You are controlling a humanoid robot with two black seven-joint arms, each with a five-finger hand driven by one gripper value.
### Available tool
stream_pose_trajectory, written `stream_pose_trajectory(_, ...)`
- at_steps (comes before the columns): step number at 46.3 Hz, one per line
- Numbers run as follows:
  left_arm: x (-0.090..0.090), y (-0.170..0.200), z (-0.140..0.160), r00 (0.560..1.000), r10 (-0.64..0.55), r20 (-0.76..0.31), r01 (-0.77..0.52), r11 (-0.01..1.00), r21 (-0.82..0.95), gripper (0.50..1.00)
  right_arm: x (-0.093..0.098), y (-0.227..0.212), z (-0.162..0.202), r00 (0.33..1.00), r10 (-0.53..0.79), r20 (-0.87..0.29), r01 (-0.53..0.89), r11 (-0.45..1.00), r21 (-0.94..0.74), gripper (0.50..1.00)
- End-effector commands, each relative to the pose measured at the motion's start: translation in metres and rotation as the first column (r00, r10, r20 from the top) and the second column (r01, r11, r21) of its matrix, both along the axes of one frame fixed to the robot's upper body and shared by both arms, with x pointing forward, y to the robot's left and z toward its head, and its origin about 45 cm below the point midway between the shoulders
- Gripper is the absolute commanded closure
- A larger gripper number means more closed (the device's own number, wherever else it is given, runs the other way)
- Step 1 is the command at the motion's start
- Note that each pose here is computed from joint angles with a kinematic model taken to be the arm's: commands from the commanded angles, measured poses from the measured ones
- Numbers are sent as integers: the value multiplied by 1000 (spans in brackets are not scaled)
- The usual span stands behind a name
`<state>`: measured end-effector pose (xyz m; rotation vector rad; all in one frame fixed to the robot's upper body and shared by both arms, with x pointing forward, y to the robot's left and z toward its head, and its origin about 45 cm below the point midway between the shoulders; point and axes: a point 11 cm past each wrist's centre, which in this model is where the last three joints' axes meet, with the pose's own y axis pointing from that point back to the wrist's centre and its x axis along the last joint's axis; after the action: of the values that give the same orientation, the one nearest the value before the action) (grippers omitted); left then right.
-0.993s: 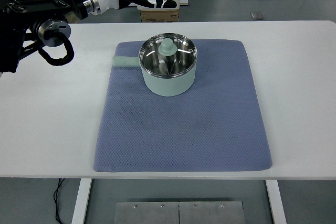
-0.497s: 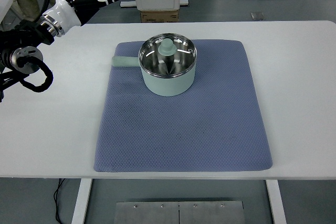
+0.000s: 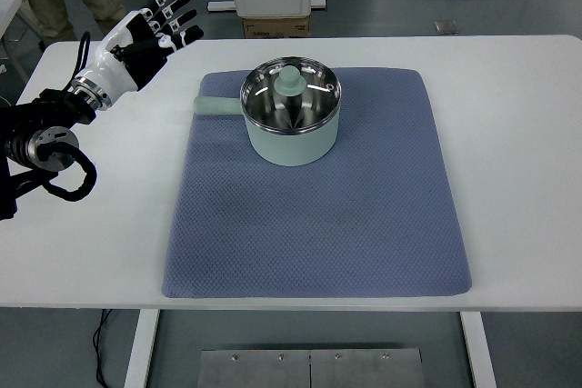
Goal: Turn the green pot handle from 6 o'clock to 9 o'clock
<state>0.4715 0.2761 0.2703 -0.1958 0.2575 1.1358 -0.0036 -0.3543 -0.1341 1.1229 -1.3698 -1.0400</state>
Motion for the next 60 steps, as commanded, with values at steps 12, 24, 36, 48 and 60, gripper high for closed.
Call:
stream_pose_trajectory(12, 0, 21, -12, 994, 103, -24, -105, 991, -77, 500, 0, 0, 0, 1000, 0, -1, 0, 1000, 0, 500)
stream_pose_trajectory(24, 11, 62, -11, 959, 283, 6, -282, 957, -66, 500, 0, 0, 0, 1000, 0, -1, 0, 1000, 0, 500)
stream_pose_trajectory(36, 24, 38, -25, 937, 349, 0, -346, 930, -126, 500, 1, 1, 0, 1000, 1, 3, -1, 1000, 4, 500)
stream_pose_trajectory(48, 28, 2, -36, 944, 330, -22, -329, 928, -176, 500, 1, 1, 0, 1000, 1, 3, -1, 1000, 4, 500)
stream_pose_trajectory(60, 21, -1, -55, 941, 335, -53, -339, 925, -170, 500, 2, 1, 0, 1000, 1, 5, -1, 1000, 4, 500)
